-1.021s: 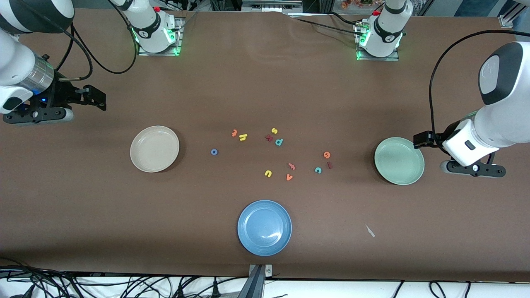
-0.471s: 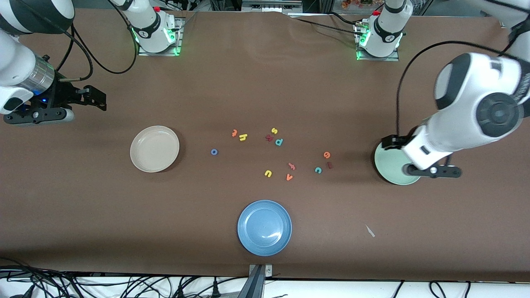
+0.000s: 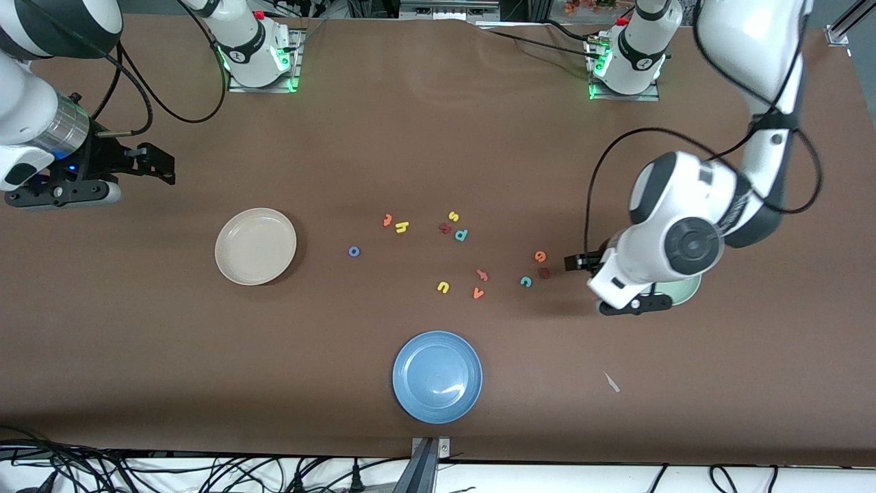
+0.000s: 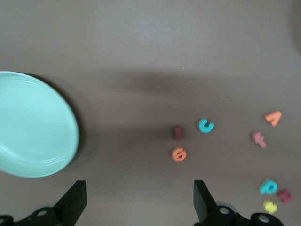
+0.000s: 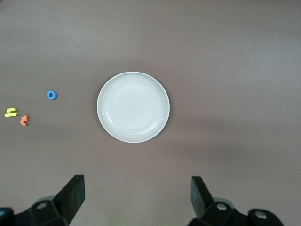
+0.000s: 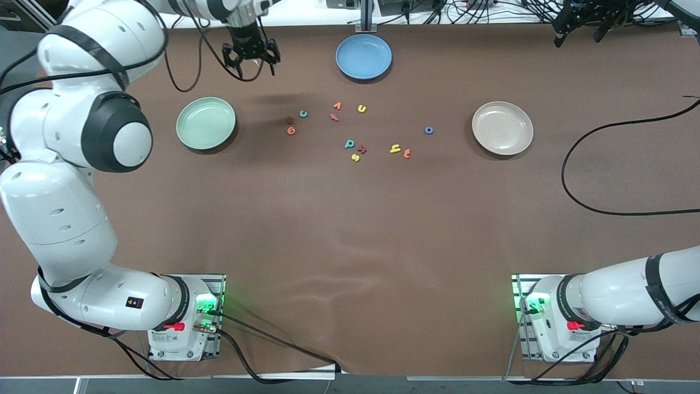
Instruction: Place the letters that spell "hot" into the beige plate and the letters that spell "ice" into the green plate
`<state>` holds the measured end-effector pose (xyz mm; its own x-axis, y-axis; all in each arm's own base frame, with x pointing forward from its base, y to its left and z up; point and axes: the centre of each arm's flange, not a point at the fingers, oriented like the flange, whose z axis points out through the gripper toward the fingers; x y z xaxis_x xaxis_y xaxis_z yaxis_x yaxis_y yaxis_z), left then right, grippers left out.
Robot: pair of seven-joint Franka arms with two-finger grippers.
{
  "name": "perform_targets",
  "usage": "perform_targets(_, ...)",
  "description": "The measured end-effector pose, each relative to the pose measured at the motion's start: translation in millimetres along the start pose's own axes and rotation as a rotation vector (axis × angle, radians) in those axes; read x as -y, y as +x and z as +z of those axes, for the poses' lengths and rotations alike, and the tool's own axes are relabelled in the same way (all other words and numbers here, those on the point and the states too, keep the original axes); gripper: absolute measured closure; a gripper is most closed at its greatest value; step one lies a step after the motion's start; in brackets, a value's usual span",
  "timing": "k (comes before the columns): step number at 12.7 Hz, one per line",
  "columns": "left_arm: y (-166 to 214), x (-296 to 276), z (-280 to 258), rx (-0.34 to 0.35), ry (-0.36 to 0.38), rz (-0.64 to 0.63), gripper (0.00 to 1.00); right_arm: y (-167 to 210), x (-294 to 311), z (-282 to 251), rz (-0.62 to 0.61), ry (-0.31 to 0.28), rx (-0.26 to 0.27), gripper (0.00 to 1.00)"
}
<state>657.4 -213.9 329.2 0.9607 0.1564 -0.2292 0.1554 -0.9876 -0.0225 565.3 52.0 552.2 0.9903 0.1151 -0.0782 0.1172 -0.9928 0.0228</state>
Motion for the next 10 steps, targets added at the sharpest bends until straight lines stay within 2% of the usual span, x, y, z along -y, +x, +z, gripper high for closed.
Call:
perform_targets(4,-13.8,-24.1,81.7,0.008,-0.001,-0.076,0.02,2.1,0.4,4.3,-0.001,0.0,0.008,0.0)
perform_targets(6,-25.5,-34.4,111.3,-0.009,-0.009,-0.091,0.04,2.5,0.5,5.2,-0.001,0.0,0.009,0.0)
perform_targets(7,-30.8,-39.1,125.2,-0.024,-0.016,-0.094,0.1,2.9,1.0,5.8,-0.002,0.0,0.011,0.0)
perform_targets(8,-34.7,-42.2,137.1,-0.034,-0.022,-0.099,0.1,4.0,4.4,7.7,-0.007,0.001,0.014,0.0)
perform_targets(10,-37.2,-42.2,154.0,-0.031,-0.02,-0.104,0.25,11.0,29.4,14.2,-0.026,-0.003,0.022,0.0)
